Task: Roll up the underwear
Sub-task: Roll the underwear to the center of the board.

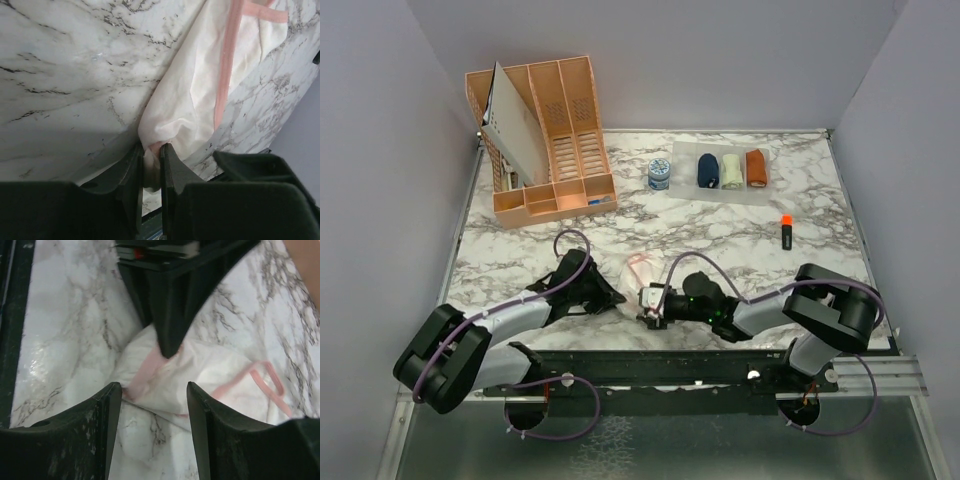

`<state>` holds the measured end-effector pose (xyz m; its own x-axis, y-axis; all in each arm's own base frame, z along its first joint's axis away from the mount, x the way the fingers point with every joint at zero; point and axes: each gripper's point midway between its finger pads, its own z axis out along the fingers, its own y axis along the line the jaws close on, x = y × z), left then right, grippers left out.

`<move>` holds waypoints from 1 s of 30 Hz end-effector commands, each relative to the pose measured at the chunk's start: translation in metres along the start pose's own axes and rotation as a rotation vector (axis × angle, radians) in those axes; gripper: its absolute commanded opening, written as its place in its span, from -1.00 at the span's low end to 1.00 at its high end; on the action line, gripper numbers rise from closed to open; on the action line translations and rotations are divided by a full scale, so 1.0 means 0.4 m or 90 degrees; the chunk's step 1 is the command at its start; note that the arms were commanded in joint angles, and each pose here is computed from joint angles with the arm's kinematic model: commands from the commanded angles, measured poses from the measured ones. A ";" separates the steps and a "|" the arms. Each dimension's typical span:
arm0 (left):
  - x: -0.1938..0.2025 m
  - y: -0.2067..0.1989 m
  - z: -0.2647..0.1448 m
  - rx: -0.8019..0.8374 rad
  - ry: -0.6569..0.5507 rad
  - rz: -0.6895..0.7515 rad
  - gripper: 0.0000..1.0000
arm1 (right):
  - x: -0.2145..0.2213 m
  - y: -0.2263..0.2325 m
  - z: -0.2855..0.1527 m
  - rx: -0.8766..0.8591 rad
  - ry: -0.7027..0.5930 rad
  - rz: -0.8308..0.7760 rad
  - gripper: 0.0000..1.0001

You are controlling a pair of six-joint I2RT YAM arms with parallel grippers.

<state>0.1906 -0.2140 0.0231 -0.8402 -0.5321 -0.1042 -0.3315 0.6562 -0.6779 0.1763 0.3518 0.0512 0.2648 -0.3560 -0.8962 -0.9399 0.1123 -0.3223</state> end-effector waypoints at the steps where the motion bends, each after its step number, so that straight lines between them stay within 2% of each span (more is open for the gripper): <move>1: 0.033 0.129 -0.017 -0.130 0.027 -0.003 -1.00 | 0.029 0.050 0.015 -0.049 0.064 -0.149 0.16; 12: 0.036 0.125 -0.019 -0.116 0.032 -0.026 -1.00 | -0.002 0.082 0.068 -0.014 0.068 -0.172 0.13; 19: 0.042 0.128 -0.023 -0.122 0.045 -0.028 -1.00 | 0.063 0.060 0.095 0.055 0.134 -0.198 -0.12; 23: 0.041 0.134 -0.029 -0.121 0.042 -0.030 -1.00 | 0.100 0.032 0.066 0.103 0.176 -0.210 -0.49; 27: 0.038 0.139 -0.034 -0.117 0.043 -0.034 -1.00 | 0.118 0.014 0.044 0.142 0.188 -0.201 -0.58; 30: 0.034 0.145 -0.035 -0.119 0.045 -0.032 -1.00 | 0.114 0.030 0.052 0.127 0.177 -0.174 -0.83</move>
<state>0.1842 -0.2021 0.0227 -0.8338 -0.5487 -0.0606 -0.3809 0.6513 -0.6563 0.1738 0.3833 0.0272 0.4836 -0.5273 -0.6986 -0.7723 0.1186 -0.6241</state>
